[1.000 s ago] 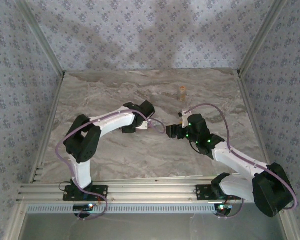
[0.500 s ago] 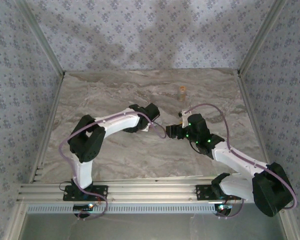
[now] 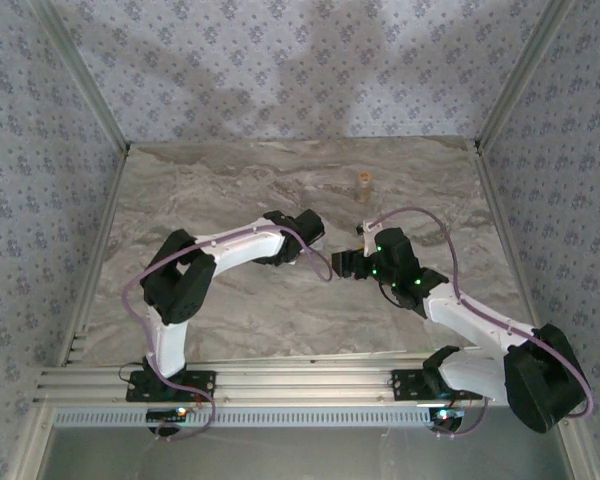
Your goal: Sort the pills into containers
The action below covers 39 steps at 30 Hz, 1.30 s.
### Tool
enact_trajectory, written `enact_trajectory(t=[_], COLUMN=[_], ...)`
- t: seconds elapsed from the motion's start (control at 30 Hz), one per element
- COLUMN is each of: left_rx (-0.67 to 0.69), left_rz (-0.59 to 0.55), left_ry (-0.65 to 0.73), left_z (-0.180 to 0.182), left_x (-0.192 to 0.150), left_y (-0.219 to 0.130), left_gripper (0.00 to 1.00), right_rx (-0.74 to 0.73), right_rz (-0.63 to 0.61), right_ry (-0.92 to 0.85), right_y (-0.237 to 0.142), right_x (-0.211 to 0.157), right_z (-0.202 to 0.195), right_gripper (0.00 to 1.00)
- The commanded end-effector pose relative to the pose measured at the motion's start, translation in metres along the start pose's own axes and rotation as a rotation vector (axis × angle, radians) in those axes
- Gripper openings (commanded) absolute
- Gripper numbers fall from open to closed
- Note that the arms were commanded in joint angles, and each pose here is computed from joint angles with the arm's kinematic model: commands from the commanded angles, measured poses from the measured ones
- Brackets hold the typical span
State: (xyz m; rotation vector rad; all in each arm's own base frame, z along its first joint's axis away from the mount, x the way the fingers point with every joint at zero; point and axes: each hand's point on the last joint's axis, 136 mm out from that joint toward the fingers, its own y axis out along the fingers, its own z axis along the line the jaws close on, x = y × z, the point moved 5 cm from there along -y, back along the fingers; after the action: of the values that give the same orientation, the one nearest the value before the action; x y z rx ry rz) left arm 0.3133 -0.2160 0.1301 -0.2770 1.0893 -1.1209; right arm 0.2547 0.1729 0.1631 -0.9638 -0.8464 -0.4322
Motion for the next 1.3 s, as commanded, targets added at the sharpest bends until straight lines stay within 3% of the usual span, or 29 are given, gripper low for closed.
enact_trajectory(t=[0.0, 0.2, 0.8, 1.07, 1.27], left_rx=[-0.015, -0.004, -0.098, -0.071, -0.112], left_rz=[0.032, 0.02, -0.216, -0.257, -0.217], left_ry=[0.089, 0.079, -0.233, -0.263, -0.211], left_z=[-0.006, -0.004, -0.007, 0.002, -0.014], left_x=[0.002, 0.001, -0.02, -0.028, -0.014], left_y=[0.002, 0.0, -0.003, -0.018, 0.001], left_gripper=[0.0, 0.0, 0.0, 0.0, 0.0], right_rx=[0.018, 0.017, 0.021, 0.002, 0.001], right_rz=[-0.017, -0.011, -0.01, -0.018, -0.019], right_ry=[0.011, 0.012, 0.035, 0.082, 0.085], right_y=[-0.001, 0.0, 0.003, 0.003, 0.002], right_x=[0.012, 0.011, 0.009, 0.009, 0.009], right_z=[0.005, 0.005, 0.002, -0.008, -0.009], right_gripper=[0.79, 0.79, 0.8, 0.8, 0.8])
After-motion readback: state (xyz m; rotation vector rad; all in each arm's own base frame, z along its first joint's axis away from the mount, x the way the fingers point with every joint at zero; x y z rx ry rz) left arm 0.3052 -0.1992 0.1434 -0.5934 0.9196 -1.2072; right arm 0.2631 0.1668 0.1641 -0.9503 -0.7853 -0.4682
